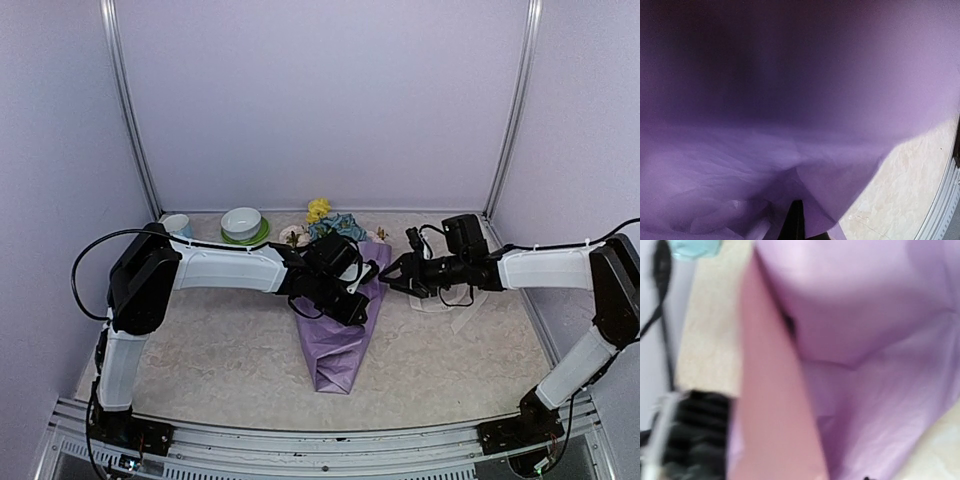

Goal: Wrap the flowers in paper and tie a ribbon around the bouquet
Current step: Fold the 2/3-folded wrapping paper at the center of the board.

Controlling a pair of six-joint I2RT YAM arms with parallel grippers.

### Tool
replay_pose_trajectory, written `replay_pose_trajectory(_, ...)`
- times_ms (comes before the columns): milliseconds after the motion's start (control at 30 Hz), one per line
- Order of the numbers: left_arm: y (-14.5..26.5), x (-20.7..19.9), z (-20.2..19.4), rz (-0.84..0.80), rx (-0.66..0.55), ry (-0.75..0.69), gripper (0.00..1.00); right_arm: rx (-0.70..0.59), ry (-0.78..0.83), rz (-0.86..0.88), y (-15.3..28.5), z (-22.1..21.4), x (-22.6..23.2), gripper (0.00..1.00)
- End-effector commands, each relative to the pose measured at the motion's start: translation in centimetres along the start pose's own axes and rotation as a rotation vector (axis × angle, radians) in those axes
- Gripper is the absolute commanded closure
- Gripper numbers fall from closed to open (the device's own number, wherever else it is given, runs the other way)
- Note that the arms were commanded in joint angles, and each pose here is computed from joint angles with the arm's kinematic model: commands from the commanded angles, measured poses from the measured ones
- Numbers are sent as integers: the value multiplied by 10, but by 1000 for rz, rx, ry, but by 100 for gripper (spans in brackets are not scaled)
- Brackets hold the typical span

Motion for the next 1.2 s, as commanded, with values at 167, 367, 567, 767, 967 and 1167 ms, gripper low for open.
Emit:
replay_pose_trajectory(167,0,3,2,-15,-8,4,100,2,8,62,-7,-8,17,47)
replay_pose_trajectory(367,0,2,1,-17,-7,1,100,35,4,50,-23,-10,6,53)
replay_pose_trajectory(567,2,1,0,-22,-11,-3,100,49,28,65,-37,-4,2,62)
replay_pose_trajectory(767,2,1,0,-25,-13,-10,100,60,53,85,-44,-1,4,62)
replay_pose_trajectory(967,5,1,3,-22,-26,-16,100,75,51,78,-45,-5,0,97)
replay_pose_trajectory(1167,21,-12,12,-56,-79,-47,68,65,109,37,-45,5,-12,100)
Point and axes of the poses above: each gripper's point midway between its finger pads, its own y axis back along the fingers, its own x axis along the line the jaws close on, z = x × y, the point moved 6 cm from there along y, back along the fingers, and after that the axes turned 11 degrees about y, right-handed, at the moved point
